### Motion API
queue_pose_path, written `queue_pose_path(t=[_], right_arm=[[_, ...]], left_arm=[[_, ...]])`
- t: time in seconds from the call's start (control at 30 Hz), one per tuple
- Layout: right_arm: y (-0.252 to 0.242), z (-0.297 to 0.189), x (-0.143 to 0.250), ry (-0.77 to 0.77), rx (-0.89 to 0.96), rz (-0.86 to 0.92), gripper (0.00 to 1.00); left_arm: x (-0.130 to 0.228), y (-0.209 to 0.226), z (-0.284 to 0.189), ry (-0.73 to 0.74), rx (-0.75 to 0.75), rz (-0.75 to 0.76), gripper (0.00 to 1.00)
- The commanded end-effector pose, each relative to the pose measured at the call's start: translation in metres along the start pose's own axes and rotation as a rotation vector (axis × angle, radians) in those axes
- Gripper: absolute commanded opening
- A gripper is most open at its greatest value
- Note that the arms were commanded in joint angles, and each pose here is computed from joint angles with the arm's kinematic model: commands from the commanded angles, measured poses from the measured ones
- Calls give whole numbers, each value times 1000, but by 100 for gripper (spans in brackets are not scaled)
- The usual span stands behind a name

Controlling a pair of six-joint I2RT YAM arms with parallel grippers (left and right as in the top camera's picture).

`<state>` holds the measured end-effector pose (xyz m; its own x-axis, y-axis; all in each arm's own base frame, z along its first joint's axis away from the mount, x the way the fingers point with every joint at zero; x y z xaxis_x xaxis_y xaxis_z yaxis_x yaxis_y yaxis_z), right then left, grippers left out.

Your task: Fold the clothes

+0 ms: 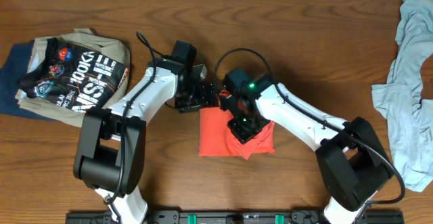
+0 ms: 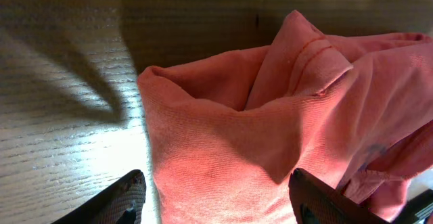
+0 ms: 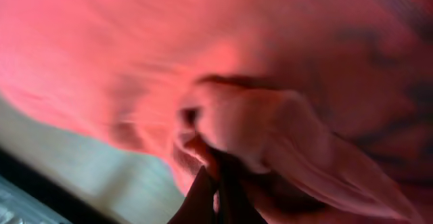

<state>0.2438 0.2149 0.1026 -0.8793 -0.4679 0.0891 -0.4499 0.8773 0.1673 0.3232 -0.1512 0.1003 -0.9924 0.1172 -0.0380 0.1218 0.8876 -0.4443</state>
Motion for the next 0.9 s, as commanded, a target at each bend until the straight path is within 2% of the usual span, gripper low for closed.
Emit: queue_pose_path(t=[0.0, 0.13, 0.33, 0.4, 0.5, 0.57, 0.67, 0.87], right_arm=[[-24, -5, 0, -35, 201, 140, 1], [-52, -18, 10, -26, 336, 256, 1], [-89, -26, 31, 84, 438, 332, 1], [-98, -26, 35, 105, 434, 365, 3], [-106, -25, 40, 127, 401, 405, 11], [-108, -24, 43, 147, 380, 424, 11], [-109, -25, 49, 181, 360, 439, 1], [-97, -25, 48, 190, 235, 449, 1]], left_arm=[[2, 2, 4, 16, 2, 2, 69], [2, 6, 4, 11, -30, 1, 69], [1, 8, 4, 6, -50, 2, 69], [1, 8, 4, 6, -49, 2, 69], [2, 8, 5, 8, -50, 1, 69], [3, 9, 5, 13, -51, -1, 69], [6, 10, 7, 20, -53, -5, 69], [8, 11, 9, 25, -54, -7, 69]])
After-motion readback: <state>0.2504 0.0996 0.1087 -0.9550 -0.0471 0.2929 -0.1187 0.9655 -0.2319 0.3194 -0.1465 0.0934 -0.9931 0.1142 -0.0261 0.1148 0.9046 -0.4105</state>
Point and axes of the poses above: each gripper's point midway between its finger pads, its own z axis out along the fingers, its own y axis along the line the jaws close on, x = y × z, the point moved 7 cm from there along -z, back along the fingers, and after that the axes turned 8 degrees about z, right-handed, at the moved point
